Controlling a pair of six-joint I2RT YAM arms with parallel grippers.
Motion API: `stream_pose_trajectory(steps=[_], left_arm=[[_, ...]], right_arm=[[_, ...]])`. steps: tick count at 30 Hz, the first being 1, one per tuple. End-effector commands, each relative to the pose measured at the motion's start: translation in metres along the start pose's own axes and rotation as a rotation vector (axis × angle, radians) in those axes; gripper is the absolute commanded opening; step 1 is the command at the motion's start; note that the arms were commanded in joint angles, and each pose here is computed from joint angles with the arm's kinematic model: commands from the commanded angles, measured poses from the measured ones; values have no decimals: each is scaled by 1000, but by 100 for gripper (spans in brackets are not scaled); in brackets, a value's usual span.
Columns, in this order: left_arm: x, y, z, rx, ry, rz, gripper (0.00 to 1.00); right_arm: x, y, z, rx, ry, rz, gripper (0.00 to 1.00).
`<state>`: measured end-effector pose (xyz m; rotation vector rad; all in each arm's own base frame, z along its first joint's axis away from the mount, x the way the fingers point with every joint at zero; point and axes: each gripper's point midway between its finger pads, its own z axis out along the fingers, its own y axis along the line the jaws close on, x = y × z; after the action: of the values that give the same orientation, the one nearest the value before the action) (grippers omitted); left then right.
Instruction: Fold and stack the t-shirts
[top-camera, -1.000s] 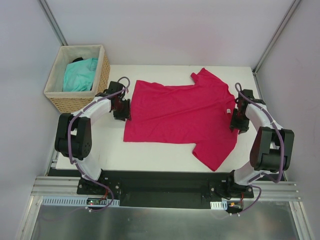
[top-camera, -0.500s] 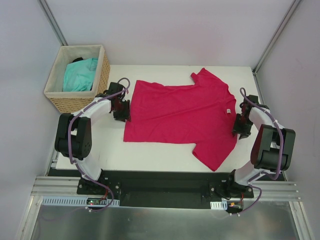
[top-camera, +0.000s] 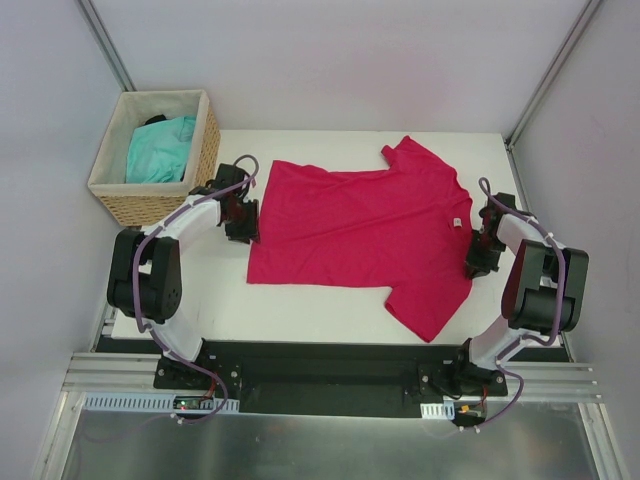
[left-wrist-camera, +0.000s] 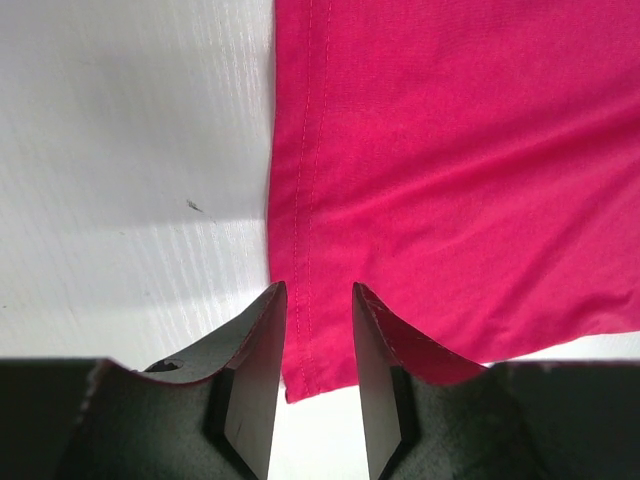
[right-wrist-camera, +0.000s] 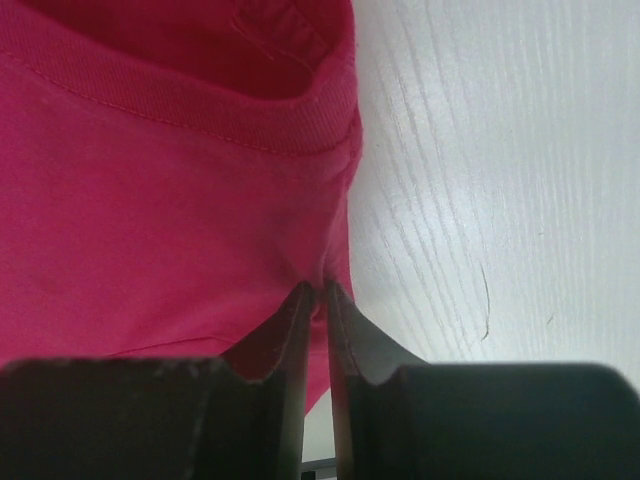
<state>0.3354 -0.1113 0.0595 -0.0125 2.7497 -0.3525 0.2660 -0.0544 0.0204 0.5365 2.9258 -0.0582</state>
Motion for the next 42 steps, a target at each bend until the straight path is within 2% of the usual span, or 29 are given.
stream_pose_trajectory(steps=[1, 5, 9, 24, 33, 42], left_arm=[[9, 0, -8, -16, 8, -19, 32], [22, 3, -7, -28, 45, -38, 31], [32, 4, -10, -29, 88, -49, 25], [71, 8, -11, -29, 196, -72, 19], [61, 6, -8, -27, 190, -72, 15], [46, 2, -9, -20, 167, -66, 16]], right_arm=[[-2, 0, -1, -15, -5, -1, 12], [-1, -1, -3, -10, 8, -9, 9], [0, -5, -6, 9, 21, -19, 8], [7, -8, -9, 28, 71, -34, 6], [17, -21, -17, 102, 168, -45, 3], [33, -34, -25, 184, 279, -49, 3]])
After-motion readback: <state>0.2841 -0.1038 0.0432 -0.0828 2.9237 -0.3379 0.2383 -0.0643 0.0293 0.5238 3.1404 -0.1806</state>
